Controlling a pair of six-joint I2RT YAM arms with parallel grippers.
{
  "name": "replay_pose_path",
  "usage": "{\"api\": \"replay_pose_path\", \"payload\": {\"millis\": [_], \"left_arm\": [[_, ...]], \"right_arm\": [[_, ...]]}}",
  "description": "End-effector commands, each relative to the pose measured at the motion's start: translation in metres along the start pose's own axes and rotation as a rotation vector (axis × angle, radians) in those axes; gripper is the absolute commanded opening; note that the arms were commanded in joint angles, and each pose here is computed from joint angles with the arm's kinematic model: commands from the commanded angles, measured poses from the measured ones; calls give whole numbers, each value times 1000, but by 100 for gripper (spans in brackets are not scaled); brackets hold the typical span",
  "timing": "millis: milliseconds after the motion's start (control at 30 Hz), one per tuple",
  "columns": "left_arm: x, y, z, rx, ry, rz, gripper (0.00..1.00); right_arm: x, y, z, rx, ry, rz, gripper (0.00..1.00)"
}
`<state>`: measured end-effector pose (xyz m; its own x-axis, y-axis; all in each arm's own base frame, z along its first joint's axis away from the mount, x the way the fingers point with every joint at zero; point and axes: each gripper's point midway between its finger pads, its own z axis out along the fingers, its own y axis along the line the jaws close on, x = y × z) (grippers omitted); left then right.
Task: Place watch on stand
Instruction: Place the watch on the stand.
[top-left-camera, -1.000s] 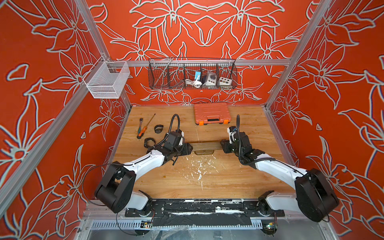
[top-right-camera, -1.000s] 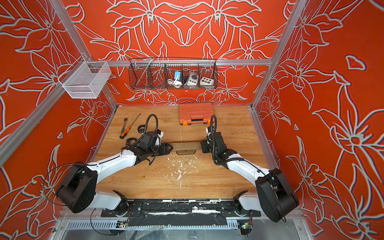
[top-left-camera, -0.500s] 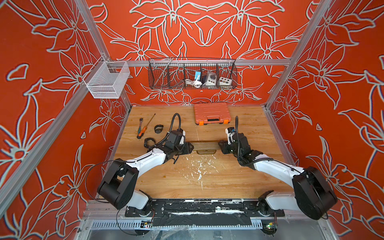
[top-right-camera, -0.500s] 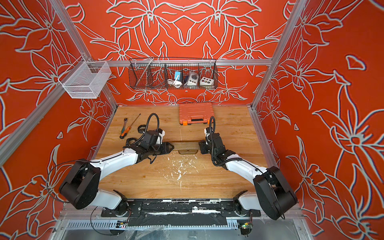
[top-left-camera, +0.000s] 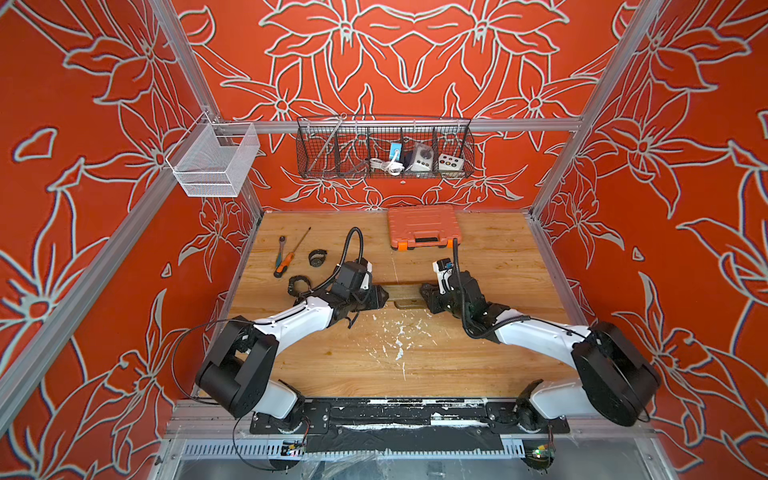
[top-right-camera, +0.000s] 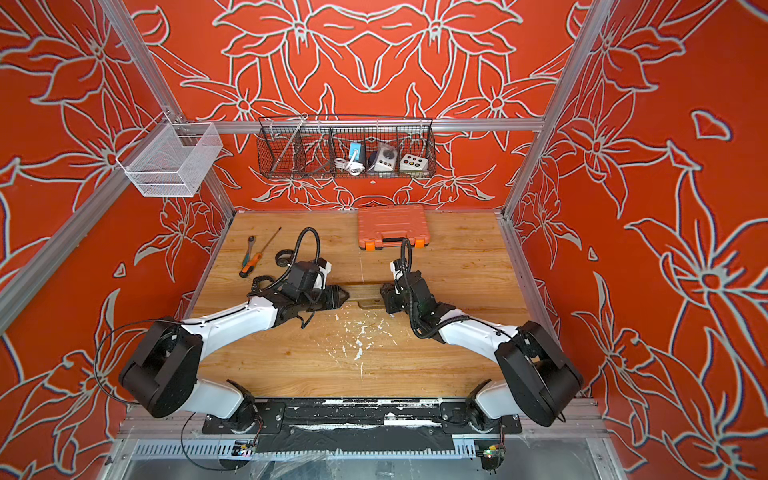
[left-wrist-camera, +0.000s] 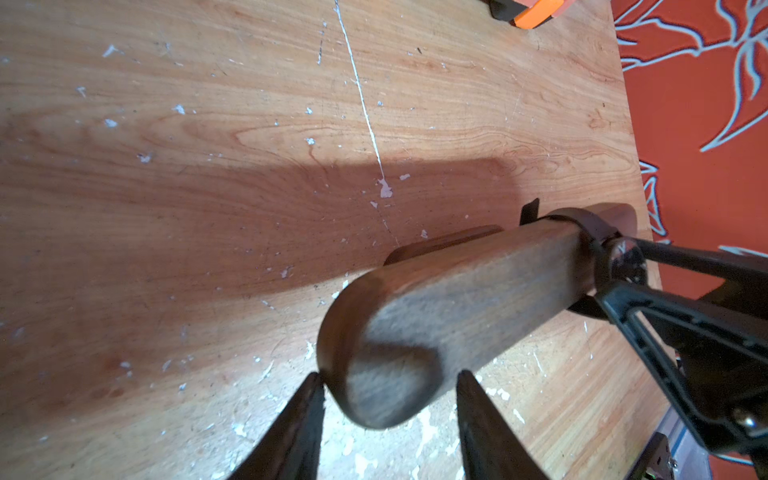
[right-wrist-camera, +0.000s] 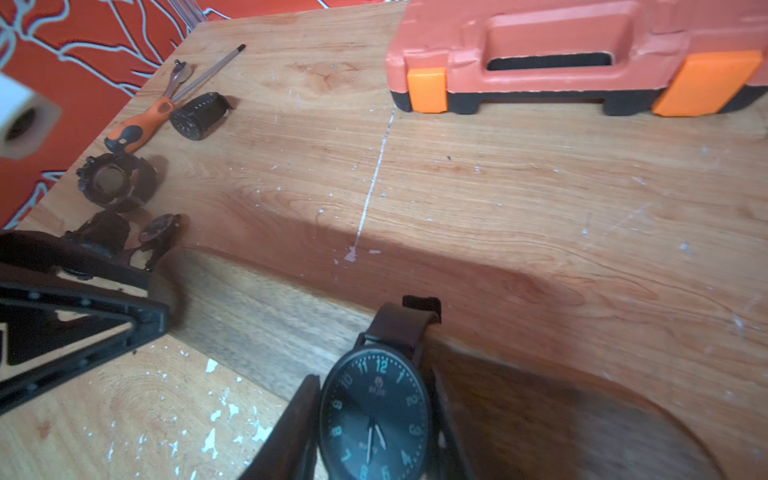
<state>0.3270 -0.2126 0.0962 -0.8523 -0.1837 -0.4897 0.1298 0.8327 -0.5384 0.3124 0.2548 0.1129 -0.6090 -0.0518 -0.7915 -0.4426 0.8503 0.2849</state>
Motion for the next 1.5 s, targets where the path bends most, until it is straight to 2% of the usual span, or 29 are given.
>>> {"api": "replay_pose_path", "payload": {"millis": [0, 233, 433, 600, 700, 867, 933, 1133, 1300, 1467], "left_arm": [[-6, -11, 1, 29, -17, 9, 50], [-8, -10, -4, 20, -32, 15, 50], [-9, -8, -6, 7, -41, 18, 50], [-9, -6, -9, -5, -50, 20, 51], [-11, -4, -13, -24, -61, 26, 51], [-17, 5, -35, -98, -82, 21, 57], [-19, 16, -52, -166, -104, 9, 59], [-20, 70, -96, -396, -156, -105, 62], [-15, 94, -94, -418, -132, -224, 62], [-11, 108, -74, -448, -68, -248, 62]], "right_arm": [[3, 2, 6, 22, 12, 17, 42], [6, -5, 4, 69, 23, 10, 47], [8, -11, 0, 104, 34, 3, 60], [4, -14, -9, 122, 22, -7, 60], [-3, -15, -19, 131, 6, -13, 60], [-13, -18, -51, 160, -10, -28, 69], [-13, -21, -67, 173, -12, -37, 72], [6, -21, -100, 138, 31, -25, 73], [13, -16, -118, 78, 11, 30, 72], [15, -11, -134, 33, -15, 35, 72]]}}
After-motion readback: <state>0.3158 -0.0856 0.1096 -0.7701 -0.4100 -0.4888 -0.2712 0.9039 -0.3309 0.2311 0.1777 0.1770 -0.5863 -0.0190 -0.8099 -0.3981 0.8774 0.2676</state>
